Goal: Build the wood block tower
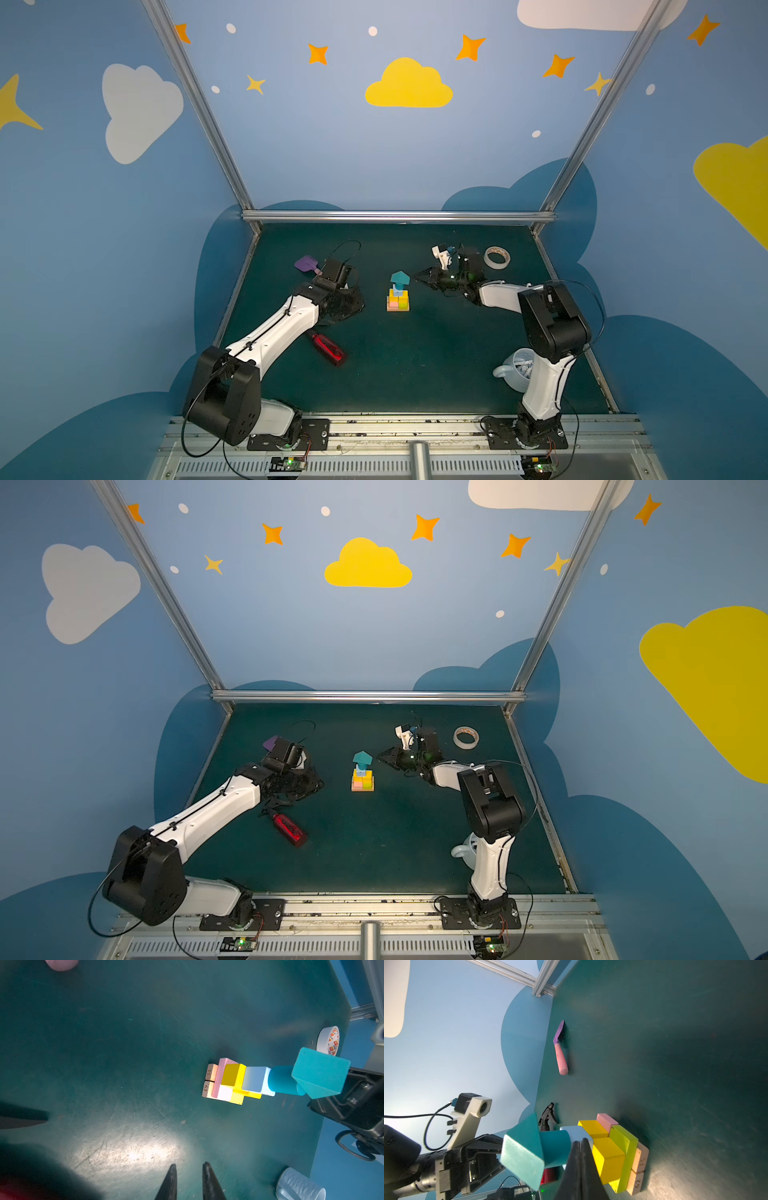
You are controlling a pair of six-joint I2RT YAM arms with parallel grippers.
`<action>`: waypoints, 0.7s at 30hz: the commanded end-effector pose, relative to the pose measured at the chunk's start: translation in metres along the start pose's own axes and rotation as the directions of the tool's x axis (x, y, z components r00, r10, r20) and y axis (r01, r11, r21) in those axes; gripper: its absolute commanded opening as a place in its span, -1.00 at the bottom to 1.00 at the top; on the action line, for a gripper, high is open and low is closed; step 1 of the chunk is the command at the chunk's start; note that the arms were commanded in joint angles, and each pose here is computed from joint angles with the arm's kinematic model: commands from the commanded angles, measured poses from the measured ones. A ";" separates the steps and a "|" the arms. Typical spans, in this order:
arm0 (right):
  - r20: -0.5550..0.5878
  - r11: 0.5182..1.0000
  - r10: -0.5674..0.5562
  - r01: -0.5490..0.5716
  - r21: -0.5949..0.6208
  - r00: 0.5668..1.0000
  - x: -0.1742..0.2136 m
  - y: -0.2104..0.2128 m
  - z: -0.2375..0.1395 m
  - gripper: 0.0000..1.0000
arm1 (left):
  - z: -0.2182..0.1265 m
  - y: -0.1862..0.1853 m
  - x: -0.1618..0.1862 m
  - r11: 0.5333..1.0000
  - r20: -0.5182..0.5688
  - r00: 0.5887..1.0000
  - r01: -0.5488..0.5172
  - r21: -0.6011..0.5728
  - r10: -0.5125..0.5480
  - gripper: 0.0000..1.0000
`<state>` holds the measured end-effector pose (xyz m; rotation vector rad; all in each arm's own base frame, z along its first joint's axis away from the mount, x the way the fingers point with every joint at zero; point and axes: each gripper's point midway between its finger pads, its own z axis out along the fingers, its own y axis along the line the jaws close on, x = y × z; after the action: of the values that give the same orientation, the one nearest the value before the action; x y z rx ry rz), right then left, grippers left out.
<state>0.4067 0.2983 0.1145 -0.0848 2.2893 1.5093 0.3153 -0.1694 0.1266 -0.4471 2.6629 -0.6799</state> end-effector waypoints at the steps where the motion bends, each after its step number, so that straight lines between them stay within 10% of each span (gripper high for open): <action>1: -0.003 0.999 -0.010 0.010 -0.036 1.000 -0.004 0.007 0.006 -1.00 | -0.002 0.004 0.001 1.000 0.009 1.000 -0.002 -0.017 0.002 -0.54; 21: -0.036 0.997 -0.019 0.017 -0.069 0.999 0.007 0.016 0.017 -1.00 | -0.010 0.007 0.002 1.000 0.026 1.000 -0.008 -0.024 0.008 -0.53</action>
<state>0.3977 0.3143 0.1135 -0.1149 2.2894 1.5683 0.3132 -0.1648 0.1285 -0.4521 2.6530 -0.6547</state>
